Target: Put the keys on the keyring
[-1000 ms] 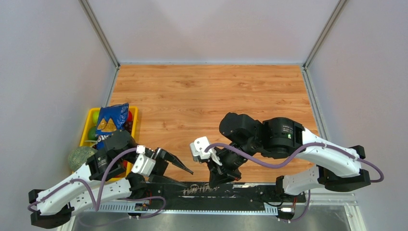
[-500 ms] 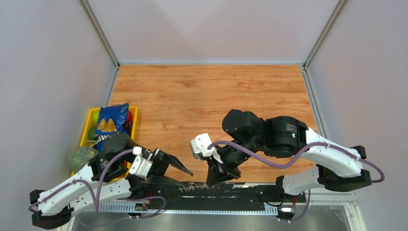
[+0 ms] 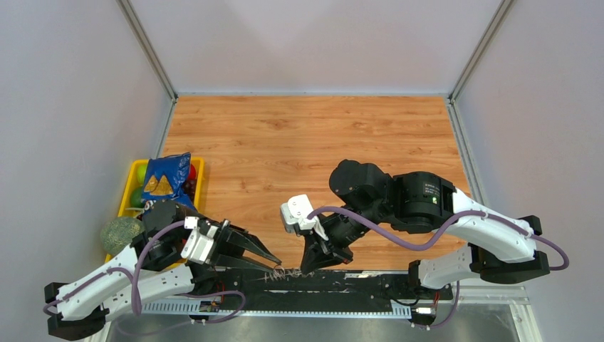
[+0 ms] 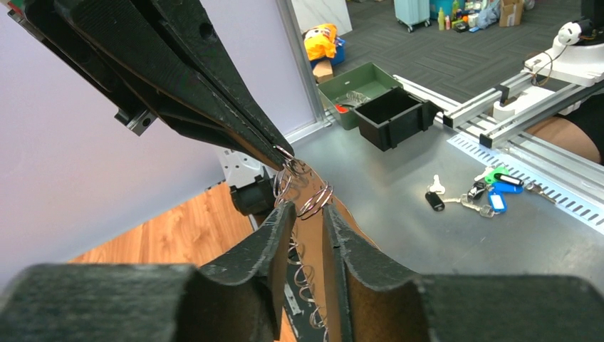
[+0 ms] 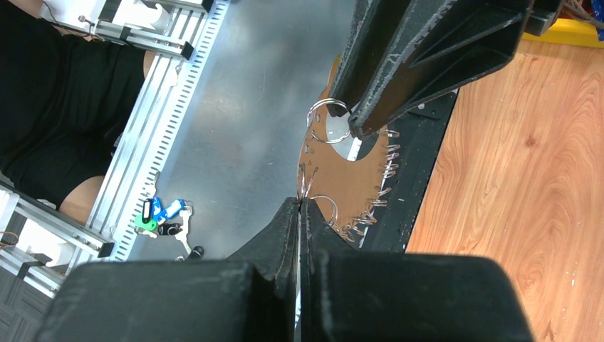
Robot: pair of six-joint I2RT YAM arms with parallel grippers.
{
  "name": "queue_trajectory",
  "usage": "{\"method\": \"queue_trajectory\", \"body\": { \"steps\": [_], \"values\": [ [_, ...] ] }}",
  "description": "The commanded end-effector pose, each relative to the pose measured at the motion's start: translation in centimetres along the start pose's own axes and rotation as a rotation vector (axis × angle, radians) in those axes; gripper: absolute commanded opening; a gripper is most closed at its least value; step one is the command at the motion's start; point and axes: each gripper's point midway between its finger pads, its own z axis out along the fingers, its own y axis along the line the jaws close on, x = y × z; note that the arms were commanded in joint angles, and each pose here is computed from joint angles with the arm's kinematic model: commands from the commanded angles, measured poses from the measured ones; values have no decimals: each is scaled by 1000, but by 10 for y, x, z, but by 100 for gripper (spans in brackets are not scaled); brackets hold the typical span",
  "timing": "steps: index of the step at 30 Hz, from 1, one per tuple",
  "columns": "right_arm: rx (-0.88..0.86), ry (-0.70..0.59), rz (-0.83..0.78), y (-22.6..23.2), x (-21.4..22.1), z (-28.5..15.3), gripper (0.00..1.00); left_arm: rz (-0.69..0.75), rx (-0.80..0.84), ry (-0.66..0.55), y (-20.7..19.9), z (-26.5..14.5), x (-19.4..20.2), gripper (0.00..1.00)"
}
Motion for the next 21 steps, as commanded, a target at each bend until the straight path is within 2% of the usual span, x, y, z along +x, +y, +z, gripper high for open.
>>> {"method": "queue_trajectory", "body": {
  "steps": [1, 5, 9, 12, 18, 21],
  "values": [
    [-3, -100, -59, 5, -25, -6, 0, 33, 30, -31, -3, 2, -9, 25],
    [-1, -104, -59, 5, -26, -7, 0, 28, 39, -28, -3, 3, -7, 17],
    [3, -106, -60, 4, -26, -6, 0, 28, 42, -28, -3, 3, -7, 13],
    [8, -105, -57, 3, -25, -5, 0, 21, 48, -31, -3, 4, -9, 3],
    [51, -136, -45, 0, -23, -9, 1, 13, -16, -49, 5, 3, -15, 0],
    [99, -185, -38, -3, -24, -16, 16, 6, -67, -76, 12, 2, -17, 0]
  ]
}}
